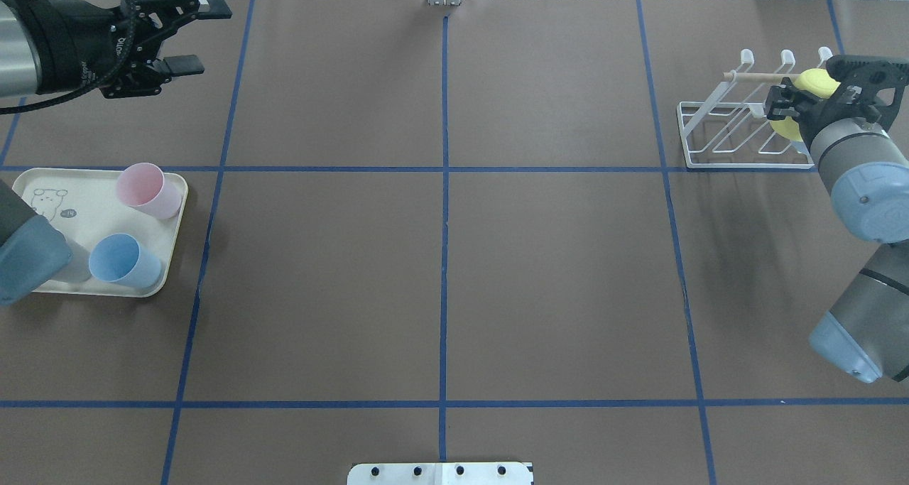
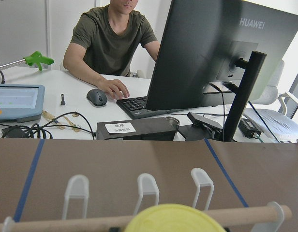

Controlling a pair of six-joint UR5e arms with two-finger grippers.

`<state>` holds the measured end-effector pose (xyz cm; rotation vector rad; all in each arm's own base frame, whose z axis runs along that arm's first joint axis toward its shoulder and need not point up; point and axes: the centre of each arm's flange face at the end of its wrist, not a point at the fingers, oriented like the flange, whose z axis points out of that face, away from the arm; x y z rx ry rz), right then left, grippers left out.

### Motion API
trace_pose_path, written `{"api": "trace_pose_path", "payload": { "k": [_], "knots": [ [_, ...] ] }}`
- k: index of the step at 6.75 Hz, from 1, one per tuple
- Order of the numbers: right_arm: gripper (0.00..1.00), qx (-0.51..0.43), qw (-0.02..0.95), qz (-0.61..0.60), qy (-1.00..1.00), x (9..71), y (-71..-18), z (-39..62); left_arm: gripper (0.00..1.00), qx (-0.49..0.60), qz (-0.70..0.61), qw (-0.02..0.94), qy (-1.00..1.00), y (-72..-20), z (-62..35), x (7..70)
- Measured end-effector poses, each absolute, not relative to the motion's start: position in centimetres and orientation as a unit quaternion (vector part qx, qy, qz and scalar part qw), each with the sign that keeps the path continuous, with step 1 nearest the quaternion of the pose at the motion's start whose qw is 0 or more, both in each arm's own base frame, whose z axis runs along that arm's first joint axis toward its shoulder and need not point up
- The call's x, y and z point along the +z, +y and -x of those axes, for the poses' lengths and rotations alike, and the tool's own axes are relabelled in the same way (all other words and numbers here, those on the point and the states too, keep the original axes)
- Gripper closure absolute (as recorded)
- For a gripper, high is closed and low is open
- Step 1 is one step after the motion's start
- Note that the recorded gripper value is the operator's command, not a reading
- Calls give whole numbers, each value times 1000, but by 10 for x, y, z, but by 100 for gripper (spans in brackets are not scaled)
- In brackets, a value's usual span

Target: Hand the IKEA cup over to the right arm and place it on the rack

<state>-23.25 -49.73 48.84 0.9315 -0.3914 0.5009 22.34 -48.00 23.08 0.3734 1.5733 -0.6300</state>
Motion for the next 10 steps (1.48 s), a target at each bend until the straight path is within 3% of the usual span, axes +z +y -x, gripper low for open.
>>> {"api": "trace_pose_path", "payload": {
  "k": [7, 8, 9, 10],
  "knots": [
    [100, 239, 849, -439, -174, 501, -494, 224, 1, -277, -161, 646, 693, -479, -225, 230],
    [86, 238, 849, -438, -173, 502, -494, 224, 1, -277, -161, 645, 693, -479, -225, 230],
    [25, 238, 849, -439, -173, 502, -494, 224, 1, -277, -162, 645, 694, -479, -224, 229],
    [0, 238, 849, -439, -172, 502, -494, 224, 1, -277, -162, 645, 694, -479, -224, 229]
  ]
}}
